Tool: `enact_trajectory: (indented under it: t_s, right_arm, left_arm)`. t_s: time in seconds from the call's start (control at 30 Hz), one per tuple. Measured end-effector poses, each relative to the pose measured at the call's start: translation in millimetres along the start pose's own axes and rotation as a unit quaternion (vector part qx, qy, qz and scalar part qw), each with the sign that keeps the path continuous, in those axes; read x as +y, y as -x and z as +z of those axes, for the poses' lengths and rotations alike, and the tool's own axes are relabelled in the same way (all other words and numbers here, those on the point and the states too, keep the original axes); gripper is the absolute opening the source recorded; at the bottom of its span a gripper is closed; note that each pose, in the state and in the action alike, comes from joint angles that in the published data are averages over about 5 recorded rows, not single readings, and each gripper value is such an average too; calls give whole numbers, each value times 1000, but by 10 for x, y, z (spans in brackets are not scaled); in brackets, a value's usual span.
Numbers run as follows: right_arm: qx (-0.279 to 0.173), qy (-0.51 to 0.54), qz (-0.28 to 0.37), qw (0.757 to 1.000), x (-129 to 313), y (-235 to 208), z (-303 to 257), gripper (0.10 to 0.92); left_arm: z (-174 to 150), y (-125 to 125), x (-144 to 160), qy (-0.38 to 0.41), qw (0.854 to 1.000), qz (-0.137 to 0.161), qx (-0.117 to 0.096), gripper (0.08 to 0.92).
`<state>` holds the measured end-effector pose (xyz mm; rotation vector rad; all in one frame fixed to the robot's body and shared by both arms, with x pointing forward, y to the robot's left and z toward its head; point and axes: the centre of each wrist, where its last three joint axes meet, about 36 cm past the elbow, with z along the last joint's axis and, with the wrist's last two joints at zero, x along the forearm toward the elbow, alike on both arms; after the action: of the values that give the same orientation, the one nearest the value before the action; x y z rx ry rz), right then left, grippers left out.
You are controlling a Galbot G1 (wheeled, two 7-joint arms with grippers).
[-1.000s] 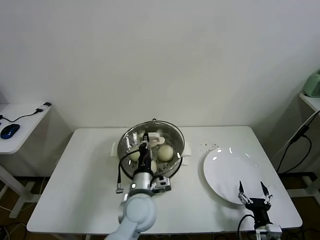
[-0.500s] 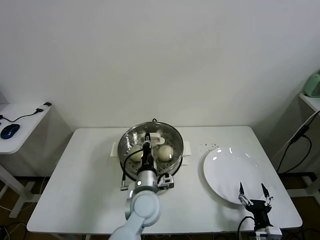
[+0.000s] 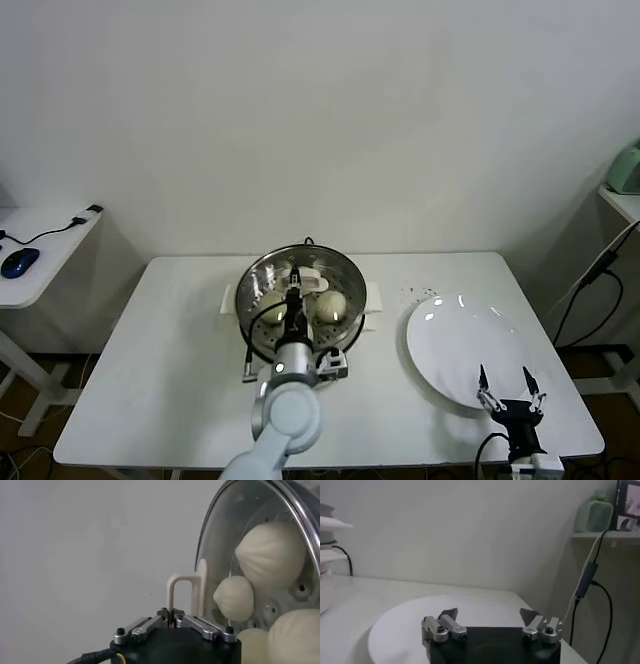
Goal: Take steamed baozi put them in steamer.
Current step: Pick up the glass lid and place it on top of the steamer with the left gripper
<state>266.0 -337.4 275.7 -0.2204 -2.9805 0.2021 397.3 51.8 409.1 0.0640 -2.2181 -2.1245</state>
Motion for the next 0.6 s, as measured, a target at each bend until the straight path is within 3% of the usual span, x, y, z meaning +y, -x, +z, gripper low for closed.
enact_trajectory:
  t_s: [0.6]
  right_arm:
    - [6, -3, -14, 1000, 82, 9, -23, 823]
  left_arm:
    - [210, -248, 276, -54, 998, 16, -23, 666]
